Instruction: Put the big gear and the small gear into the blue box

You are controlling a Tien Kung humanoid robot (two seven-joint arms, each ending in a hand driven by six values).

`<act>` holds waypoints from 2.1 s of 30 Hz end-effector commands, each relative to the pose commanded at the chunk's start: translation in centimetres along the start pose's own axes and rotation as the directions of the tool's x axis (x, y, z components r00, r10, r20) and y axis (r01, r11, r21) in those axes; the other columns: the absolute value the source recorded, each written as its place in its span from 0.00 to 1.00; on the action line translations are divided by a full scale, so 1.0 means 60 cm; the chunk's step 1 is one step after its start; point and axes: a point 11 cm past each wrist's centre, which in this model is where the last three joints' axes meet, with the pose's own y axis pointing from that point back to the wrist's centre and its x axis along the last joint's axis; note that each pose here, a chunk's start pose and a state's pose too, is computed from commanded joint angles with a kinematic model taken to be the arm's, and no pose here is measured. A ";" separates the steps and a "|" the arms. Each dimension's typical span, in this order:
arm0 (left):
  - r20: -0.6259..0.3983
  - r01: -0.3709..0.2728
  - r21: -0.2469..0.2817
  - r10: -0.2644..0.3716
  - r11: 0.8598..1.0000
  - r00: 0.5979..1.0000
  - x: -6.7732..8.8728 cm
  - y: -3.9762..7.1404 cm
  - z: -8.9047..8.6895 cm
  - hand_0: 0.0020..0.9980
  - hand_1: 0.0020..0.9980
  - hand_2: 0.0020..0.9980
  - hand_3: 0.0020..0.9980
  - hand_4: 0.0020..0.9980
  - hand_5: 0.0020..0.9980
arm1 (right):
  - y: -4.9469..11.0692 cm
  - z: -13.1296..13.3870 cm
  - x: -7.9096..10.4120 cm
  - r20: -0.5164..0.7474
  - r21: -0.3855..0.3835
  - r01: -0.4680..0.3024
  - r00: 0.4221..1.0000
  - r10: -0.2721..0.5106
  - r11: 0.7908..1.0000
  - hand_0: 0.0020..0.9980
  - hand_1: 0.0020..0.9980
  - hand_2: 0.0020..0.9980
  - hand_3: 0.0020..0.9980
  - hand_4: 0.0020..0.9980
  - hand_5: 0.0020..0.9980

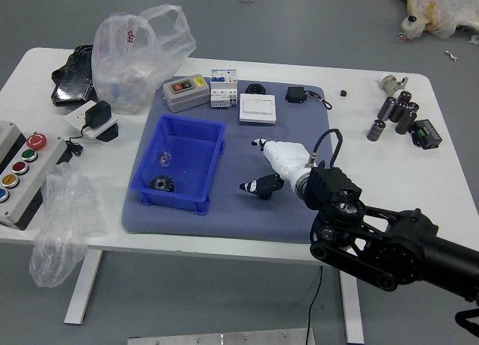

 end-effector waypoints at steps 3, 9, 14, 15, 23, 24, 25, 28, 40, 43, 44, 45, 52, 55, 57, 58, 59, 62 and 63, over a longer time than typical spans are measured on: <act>0.000 0.000 -0.001 0.000 1.000 1.000 0.000 0.000 0.000 0.67 0.65 0.64 0.77 0.78 0.78 | 0.004 0.008 -0.001 -0.006 -0.005 0.007 1.000 -0.007 1.000 0.18 0.32 0.82 0.86 0.97 0.48; -0.001 0.000 0.000 0.000 1.000 1.000 0.000 0.000 0.000 0.67 0.65 0.64 0.77 0.78 0.78 | 0.010 0.023 -0.015 -0.010 -0.021 0.036 0.999 -0.036 0.999 0.18 0.32 0.78 0.84 0.95 0.44; 0.001 0.000 0.001 0.000 1.000 1.000 -0.001 0.000 0.000 0.67 0.65 0.64 0.77 0.78 0.78 | 0.013 0.026 -0.022 -0.014 -0.022 0.048 0.999 -0.048 0.999 0.18 0.32 0.76 0.82 0.89 0.26; 0.001 0.000 0.001 0.000 1.000 1.000 -0.001 0.000 0.000 0.67 0.65 0.64 0.77 0.78 0.78 | 0.013 0.026 -0.023 -0.014 -0.022 0.050 0.999 -0.051 0.998 0.18 0.32 0.76 0.82 0.89 0.26; 0.001 0.001 -0.001 -0.001 1.000 1.000 -0.001 0.000 0.001 0.67 0.65 0.64 0.77 0.78 0.78 | 0.013 0.029 -0.036 -0.018 -0.028 0.075 0.997 -0.075 0.997 0.18 0.31 0.56 0.64 0.63 0.07; 0.001 0.001 -0.001 -0.001 1.000 1.000 -0.001 0.000 0.001 0.67 0.65 0.64 0.77 0.78 0.78 | 0.013 0.029 -0.037 -0.018 -0.028 0.075 0.997 -0.076 0.997 0.18 0.31 0.56 0.64 0.63 0.07; 0.000 0.001 -0.002 -0.001 1.000 1.000 -0.001 0.000 0.001 0.67 0.65 0.64 0.77 0.78 0.78 | 0.013 0.029 -0.037 -0.018 -0.029 0.075 0.997 -0.076 0.997 0.18 0.31 0.56 0.64 0.63 0.07; 0.000 0.001 -0.003 -0.001 1.000 1.000 -0.001 0.000 0.001 0.67 0.65 0.64 0.77 0.78 0.78 | 0.013 0.030 -0.037 -0.015 -0.029 0.069 0.997 -0.069 0.997 0.18 0.31 0.56 0.64 0.63 0.07; -0.008 -0.004 -0.020 0.004 1.000 1.000 0.000 0.000 0.004 0.66 0.64 0.64 0.76 0.78 0.78 | 0.013 0.028 -0.039 0.006 -0.027 0.061 0.998 -0.061 0.998 0.17 0.28 0.41 0.40 0.53 0.01; -0.008 -0.004 -0.020 0.004 1.000 1.000 0.000 0.000 0.004 0.66 0.64 0.64 0.77 0.78 0.78 | 0.012 0.029 -0.038 0.014 -0.029 0.055 0.998 -0.055 0.998 0.17 0.29 0.41 0.38 0.53 0.03; -0.008 -0.004 -0.020 0.004 1.000 1.000 0.000 0.000 0.004 0.66 0.64 0.64 0.77 0.78 0.78 | 0.012 0.029 -0.037 0.015 -0.029 0.053 0.999 -0.052 0.998 0.17 0.29 0.41 0.38 0.53 0.03; -0.008 -0.004 -0.019 0.004 1.000 1.000 0.000 0.000 0.004 0.66 0.64 0.64 0.77 0.78 0.78 | 0.012 0.029 -0.036 0.016 -0.029 0.050 0.999 -0.049 0.998 0.17 0.29 0.41 0.38 0.53 0.03; -0.008 -0.005 -0.019 0.005 1.000 1.000 0.000 0.000 0.005 0.66 0.64 0.64 0.76 0.78 0.78 | 0.006 0.032 -0.010 0.016 -0.032 0.016 1.000 -0.015 0.999 0.17 0.28 0.41 0.37 0.54 0.05; -0.007 -0.005 -0.018 0.005 1.000 1.000 0.001 0.000 0.005 0.66 0.64 0.64 0.76 0.78 0.78 | 0.000 0.028 0.019 0.017 -0.028 -0.020 1.000 0.021 0.999 0.17 0.29 0.41 0.36 0.55 0.06; -0.006 -0.005 -0.017 0.005 1.000 1.000 0.000 0.000 0.005 0.66 0.64 0.64 0.76 0.78 0.78 | -0.004 0.019 0.036 0.012 -0.018 -0.046 0.999 0.046 0.999 0.17 0.29 0.41 0.36 0.55 0.06; -0.005 -0.005 -0.017 0.005 1.000 1.000 0.000 0.000 0.005 0.66 0.64 0.64 0.76 0.78 0.78 | -0.006 0.013 0.044 0.007 -0.011 -0.057 0.998 0.058 0.998 0.17 0.29 0.41 0.36 0.55 0.06; -0.005 -0.005 -0.017 0.005 1.000 1.000 0.000 0.000 0.005 0.66 0.64 0.64 0.76 0.78 0.78 | -0.009 0.002 0.053 0.002 0.002 -0.070 0.998 0.070 0.998 0.17 0.29 0.40 0.36 0.56 0.08; -0.002 -0.004 -0.016 0.004 1.000 1.000 -0.001 0.001 0.006 0.66 0.64 0.64 0.76 0.78 0.78 | -0.013 -0.037 0.072 -0.014 0.050 -0.100 0.995 0.101 0.994 0.17 0.29 0.40 0.36 0.56 0.08; -0.001 -0.004 -0.016 0.004 1.000 1.000 -0.001 0.001 0.006 0.66 0.64 0.64 0.76 0.78 0.78 | -0.014 -0.051 0.076 -0.018 0.067 -0.107 0.994 0.109 0.992 0.17 0.29 0.40 0.36 0.56 0.08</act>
